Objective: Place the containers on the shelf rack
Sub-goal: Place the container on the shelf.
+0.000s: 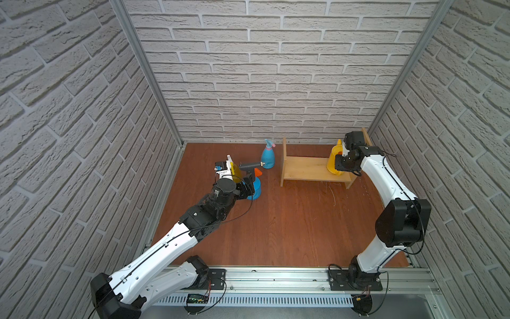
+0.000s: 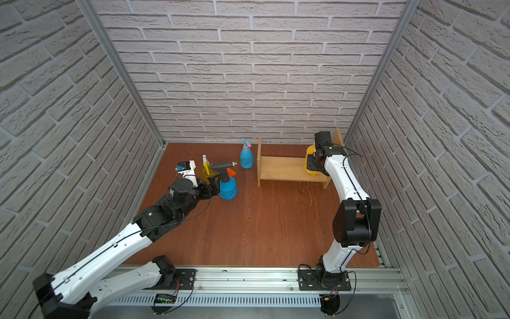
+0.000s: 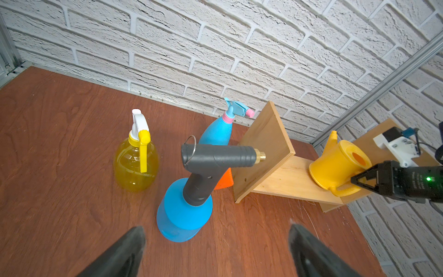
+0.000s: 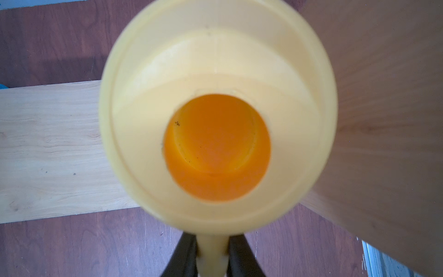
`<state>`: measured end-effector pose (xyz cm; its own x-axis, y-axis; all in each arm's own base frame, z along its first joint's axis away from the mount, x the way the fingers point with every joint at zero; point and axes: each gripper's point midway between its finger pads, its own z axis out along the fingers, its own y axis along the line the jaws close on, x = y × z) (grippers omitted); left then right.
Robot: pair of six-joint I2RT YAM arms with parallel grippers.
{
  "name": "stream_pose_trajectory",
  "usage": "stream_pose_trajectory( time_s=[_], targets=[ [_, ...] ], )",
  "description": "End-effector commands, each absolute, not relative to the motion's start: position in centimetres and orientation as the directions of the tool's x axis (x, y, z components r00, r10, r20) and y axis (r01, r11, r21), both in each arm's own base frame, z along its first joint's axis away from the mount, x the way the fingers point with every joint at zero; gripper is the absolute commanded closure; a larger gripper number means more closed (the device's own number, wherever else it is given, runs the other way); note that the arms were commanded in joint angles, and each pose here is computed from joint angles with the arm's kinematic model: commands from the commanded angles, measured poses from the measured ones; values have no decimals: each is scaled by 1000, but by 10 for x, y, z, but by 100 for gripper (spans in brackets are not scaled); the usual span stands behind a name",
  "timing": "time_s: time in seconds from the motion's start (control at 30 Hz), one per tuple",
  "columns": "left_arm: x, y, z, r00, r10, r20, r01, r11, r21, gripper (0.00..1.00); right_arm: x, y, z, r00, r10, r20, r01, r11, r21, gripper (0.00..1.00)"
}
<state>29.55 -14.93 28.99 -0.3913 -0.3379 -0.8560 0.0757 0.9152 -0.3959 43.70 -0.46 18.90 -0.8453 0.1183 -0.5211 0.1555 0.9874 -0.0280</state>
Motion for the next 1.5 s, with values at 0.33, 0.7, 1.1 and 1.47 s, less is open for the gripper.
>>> stream_pose_trajectory(
  time_s=[0.33,0.7,1.1,1.47],
  targets=[
    [299,-153,314,-348,-368,-862,119,895,-430,2,458,-24,196,-816,154,-558,221,974,-54,80],
    [297,-152,317,-346,-374,-861,119,892,-435,2,462,-30,193,-817,164,-553,238,969,-64,70],
    [295,-152,317,-353,-374,-858,122,891,-438,2,477,-29,186,-824,157,-545,223,973,-57,77],
    [290,-146,320,-347,-379,-858,113,891,-440,2,461,-20,224,-781,172,-600,206,978,12,52]
  ],
)
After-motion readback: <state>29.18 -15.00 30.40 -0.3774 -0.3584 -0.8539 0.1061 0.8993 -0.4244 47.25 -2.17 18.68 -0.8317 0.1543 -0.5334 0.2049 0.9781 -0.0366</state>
